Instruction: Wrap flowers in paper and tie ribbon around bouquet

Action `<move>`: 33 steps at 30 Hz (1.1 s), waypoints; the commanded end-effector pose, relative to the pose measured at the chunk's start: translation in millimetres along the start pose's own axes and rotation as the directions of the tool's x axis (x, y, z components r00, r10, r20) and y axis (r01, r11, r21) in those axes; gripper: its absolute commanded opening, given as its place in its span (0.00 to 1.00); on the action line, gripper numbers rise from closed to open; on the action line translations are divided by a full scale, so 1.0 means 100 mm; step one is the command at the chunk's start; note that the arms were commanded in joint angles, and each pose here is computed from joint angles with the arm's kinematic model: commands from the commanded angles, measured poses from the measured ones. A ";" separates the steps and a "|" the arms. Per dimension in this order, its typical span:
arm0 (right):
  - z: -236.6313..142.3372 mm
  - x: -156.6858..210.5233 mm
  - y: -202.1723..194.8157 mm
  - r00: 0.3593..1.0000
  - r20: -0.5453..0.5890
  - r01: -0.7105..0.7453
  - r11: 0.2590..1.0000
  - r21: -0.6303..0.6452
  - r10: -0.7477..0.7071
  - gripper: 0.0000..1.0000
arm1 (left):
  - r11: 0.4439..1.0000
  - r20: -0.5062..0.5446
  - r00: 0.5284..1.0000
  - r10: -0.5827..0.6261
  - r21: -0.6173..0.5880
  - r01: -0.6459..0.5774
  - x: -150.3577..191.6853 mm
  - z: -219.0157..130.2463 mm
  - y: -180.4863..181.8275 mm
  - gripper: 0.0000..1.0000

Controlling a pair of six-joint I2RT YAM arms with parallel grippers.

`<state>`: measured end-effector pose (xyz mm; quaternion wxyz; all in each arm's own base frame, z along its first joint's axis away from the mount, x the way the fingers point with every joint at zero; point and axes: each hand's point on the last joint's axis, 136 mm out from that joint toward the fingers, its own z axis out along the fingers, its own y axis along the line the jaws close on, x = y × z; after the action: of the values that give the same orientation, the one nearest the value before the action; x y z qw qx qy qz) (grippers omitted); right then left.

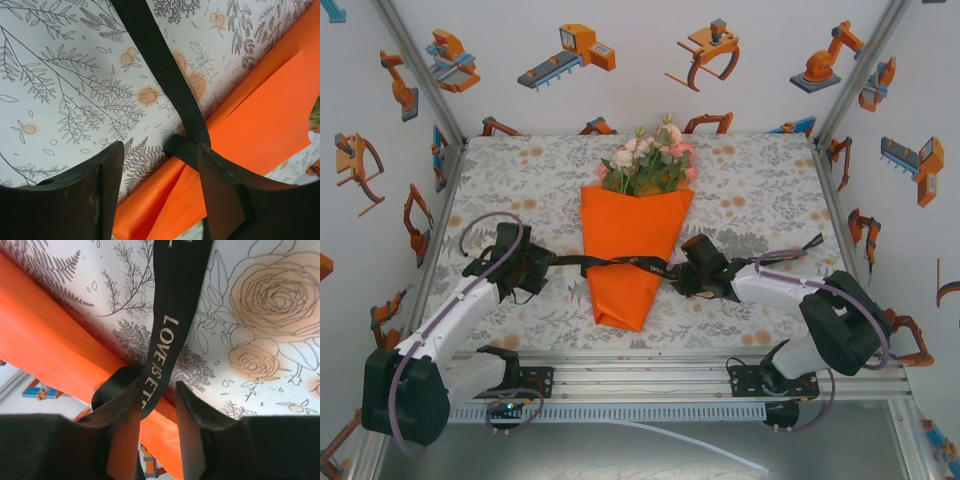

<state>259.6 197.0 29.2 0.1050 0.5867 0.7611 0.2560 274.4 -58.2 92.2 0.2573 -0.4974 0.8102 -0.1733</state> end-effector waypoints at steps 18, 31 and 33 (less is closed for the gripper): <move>-0.27 -0.18 0.32 0.990 0.120 0.093 0.976 -0.196 -0.071 0.00 | 0.999 -0.111 0.993 0.029 0.016 -0.027 0.25 0.20 -0.26 0.68; -0.45 -0.11 0.65 0.969 0.151 0.232 0.925 -0.302 -0.194 0.00 | 0.992 -0.090 0.996 0.012 -0.125 -0.023 0.27 0.42 -0.28 0.63; -0.46 -0.11 0.67 0.965 0.158 0.250 0.920 -0.303 -0.210 0.00 | 0.991 -0.116 0.993 0.010 -0.132 -0.025 0.33 0.44 -0.29 0.62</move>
<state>287.8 187.1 81.2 0.2385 0.5032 0.7665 0.3200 315.6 -99.4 68.1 0.2012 -0.4822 0.8379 -0.1579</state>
